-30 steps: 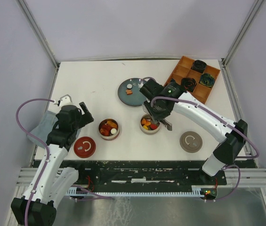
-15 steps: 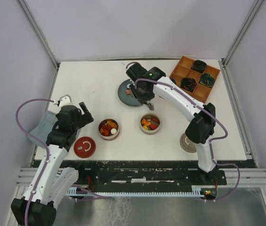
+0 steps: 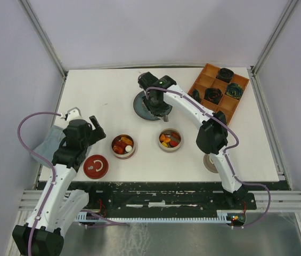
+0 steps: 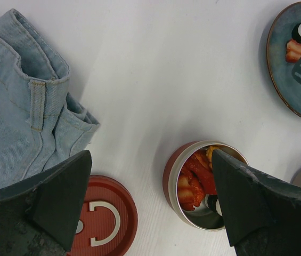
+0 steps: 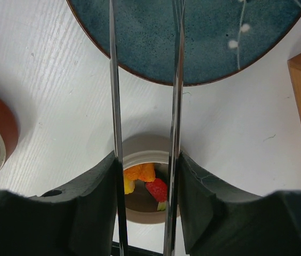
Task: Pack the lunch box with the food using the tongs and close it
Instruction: Pick up the fake food from the plate.
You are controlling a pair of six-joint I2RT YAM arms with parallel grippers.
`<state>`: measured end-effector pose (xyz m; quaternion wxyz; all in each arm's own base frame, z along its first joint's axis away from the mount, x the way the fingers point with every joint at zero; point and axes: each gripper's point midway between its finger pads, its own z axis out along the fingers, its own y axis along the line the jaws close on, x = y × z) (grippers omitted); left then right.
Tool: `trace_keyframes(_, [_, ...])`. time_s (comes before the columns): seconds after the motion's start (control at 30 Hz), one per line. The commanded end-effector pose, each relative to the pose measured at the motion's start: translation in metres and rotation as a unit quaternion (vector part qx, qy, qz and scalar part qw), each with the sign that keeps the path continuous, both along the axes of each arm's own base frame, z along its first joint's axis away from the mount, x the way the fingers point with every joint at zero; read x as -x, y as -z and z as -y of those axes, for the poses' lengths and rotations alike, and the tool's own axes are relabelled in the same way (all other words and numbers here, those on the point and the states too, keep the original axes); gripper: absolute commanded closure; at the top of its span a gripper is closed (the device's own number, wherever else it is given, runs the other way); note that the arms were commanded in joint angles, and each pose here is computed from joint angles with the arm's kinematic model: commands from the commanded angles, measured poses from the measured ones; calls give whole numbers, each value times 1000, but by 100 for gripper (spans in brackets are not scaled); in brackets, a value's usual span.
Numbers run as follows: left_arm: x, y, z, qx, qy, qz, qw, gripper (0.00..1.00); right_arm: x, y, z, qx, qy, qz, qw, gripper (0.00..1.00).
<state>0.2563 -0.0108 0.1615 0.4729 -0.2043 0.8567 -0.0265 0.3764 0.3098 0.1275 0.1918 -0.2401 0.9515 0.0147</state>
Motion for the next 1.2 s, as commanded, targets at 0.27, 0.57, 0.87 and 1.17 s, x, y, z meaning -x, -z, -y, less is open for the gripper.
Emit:
trace_keyframes(0.27, [-7, -12, -3, -10, 1, 26, 1000, 1, -26, -3, -6, 12, -20, 40, 999, 46])
trace_keyframes(0.57, [-7, -11, -3, -11, 2, 25, 1000, 1, -41, 17, -13, 4, -14, 44, 999, 47])
trace_keyframes(0.87, [-7, -11, -3, -11, 1, 24, 1000, 1, -42, 18, -17, -18, -2, 37, 999, 51])
trace_keyframes(1.17, [-8, -9, -2, -10, 3, 20, 1000, 1, -31, 0, 7, 2, 16, 52, 999, 55])
